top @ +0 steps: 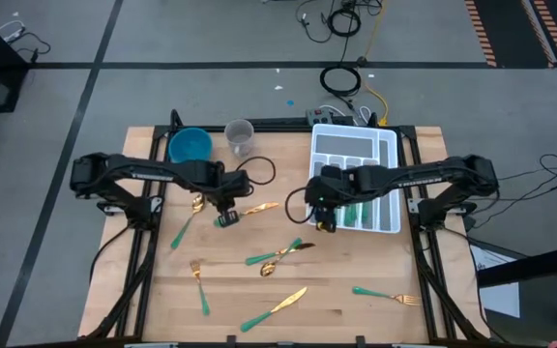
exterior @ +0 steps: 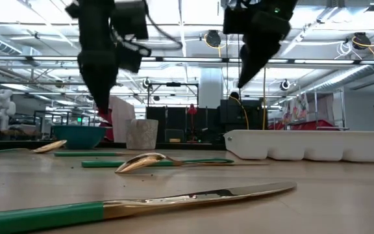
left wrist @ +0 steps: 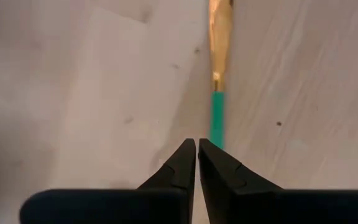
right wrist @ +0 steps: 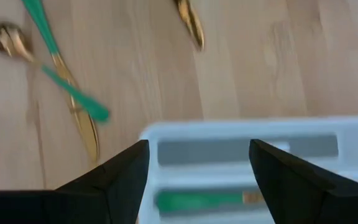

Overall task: Sort silverware
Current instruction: Put the green table knife into the white cutlery tray

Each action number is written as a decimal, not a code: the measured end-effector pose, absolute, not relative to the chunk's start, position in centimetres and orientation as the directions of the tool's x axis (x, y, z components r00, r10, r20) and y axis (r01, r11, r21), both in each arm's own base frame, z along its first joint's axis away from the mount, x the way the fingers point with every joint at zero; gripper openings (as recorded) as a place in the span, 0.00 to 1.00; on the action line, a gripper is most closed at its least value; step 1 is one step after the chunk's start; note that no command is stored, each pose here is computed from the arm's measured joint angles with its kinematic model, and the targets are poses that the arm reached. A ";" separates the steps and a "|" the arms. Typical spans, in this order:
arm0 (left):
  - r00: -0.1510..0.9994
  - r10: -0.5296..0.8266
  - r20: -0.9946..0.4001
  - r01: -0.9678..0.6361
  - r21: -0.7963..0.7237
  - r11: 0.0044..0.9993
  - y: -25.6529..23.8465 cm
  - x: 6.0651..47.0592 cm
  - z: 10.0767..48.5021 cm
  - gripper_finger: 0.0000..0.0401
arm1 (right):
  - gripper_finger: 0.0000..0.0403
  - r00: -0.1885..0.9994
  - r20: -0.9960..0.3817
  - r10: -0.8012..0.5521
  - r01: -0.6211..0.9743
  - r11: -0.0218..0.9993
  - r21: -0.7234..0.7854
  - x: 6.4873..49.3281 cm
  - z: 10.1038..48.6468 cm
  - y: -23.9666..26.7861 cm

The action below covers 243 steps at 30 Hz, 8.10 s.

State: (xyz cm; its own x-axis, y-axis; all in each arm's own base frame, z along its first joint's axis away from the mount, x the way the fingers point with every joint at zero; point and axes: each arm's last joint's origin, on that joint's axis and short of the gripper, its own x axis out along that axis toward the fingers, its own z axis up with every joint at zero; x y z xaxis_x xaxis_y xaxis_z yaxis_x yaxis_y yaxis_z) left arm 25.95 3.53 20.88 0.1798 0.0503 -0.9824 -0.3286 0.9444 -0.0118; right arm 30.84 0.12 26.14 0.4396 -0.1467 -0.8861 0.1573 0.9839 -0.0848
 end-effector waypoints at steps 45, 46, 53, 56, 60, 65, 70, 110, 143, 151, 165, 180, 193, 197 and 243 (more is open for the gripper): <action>0.217 -0.128 -0.968 -0.439 -0.214 0.873 3.4 27.9 15.4 0.44 | 0.67 0.475 -0.854 -0.210 0.449 0.893 0.030 10.2 36.4 -0.4; 0.217 -0.127 -0.968 -0.441 -0.213 0.872 3.4 27.9 15.4 0.45 | 0.67 0.480 -0.850 -0.215 0.456 0.890 0.032 9.8 36.5 -0.4; 0.146 -0.120 -0.982 -0.410 -0.170 0.896 3.4 27.4 14.9 0.46 | 0.67 0.499 -0.837 -0.226 0.466 0.884 0.039 8.8 36.7 -0.5; 0.095 -0.129 -0.987 -0.374 -0.156 0.914 3.6 27.3 14.1 0.46 | 0.67 0.500 -0.836 -0.226 0.464 0.885 0.038 8.8 36.7 -0.5; 0.066 -0.137 -0.988 -0.337 -0.151 0.929 3.6 27.6 13.3 0.46 | 0.67 0.500 -0.836 -0.226 0.464 0.885 0.038 8.8 36.7 -0.5; 0.022 -0.122 -0.992 -0.258 -0.123 0.958 3.7 27.8 12.2 0.45 | 0.67 0.501 -0.836 -0.225 0.471 0.881 0.045 8.8 36.7 -0.5; 0.010 -0.111 -0.994 -0.230 -0.110 0.967 3.8 28.1 11.6 0.35 | 0.67 0.502 -0.836 -0.223 0.488 0.870 0.061 8.8 36.7 -0.5; 0.217 -0.244 -0.945 -0.246 -0.294 0.923 1.0 31.7 18.7 0.21 | 0.67 0.518 -0.813 -0.267 0.494 0.869 0.029 8.3 36.9 -0.6; 0.090 -0.075 -0.993 -0.269 -0.097 0.958 0.0 32.9 14.9 0.36 | 0.67 0.523 -0.808 -0.271 0.489 0.872 0.024 8.2 36.9 -0.6; 0.050 -0.070 -0.996 -0.259 -0.081 0.962 0.0 33.7 12.5 0.36 | 0.67 0.524 -0.808 -0.269 0.490 0.871 0.029 8.2 36.9 -0.6; 0.029 -0.166 -0.986 -0.216 -0.168 0.962 0.8 33.9 11.3 0.05 | 0.67 0.527 -0.806 -0.268 0.493 0.870 0.033 8.1 37.0 -0.6; 0.081 -0.182 -0.980 -0.247 -0.197 0.949 0.6 32.7 15.0 0.00 | 0.67 0.544 -0.794 -0.272 0.491 0.870 0.038 7.6 37.1 -0.7; 0.211 -0.088 -0.974 -0.308 -0.152 0.939 -0.2 30.1 21.6 0.00 | 0.67 0.493 -0.841 -0.223 0.374 0.927 -0.027 14.8 31.6 -0.4; 0.373 0.006 -0.928 -0.365 -0.141 0.921 -0.6 27.3 26.6 0.00 | 0.67 0.553 -0.827 -0.102 0.267 0.962 0.060 19.5 28.2 0.1; 0.431 0.268 -0.862 -0.533 -0.004 0.846 -0.3 9.8 34.8 0.18 | 0.67 0.500 -0.863 0.069 -0.248 0.966 -0.067 52.8 13.4 1.3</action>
State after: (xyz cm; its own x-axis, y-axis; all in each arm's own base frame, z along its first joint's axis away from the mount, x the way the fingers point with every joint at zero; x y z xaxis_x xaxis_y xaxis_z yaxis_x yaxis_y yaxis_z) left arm 9.81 -0.30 34.78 0.4310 0.2676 -0.8617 -0.5326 0.8463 -0.0036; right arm 52.75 1.30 13.35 0.4997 0.0687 -0.8634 -0.2480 0.9664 -0.0667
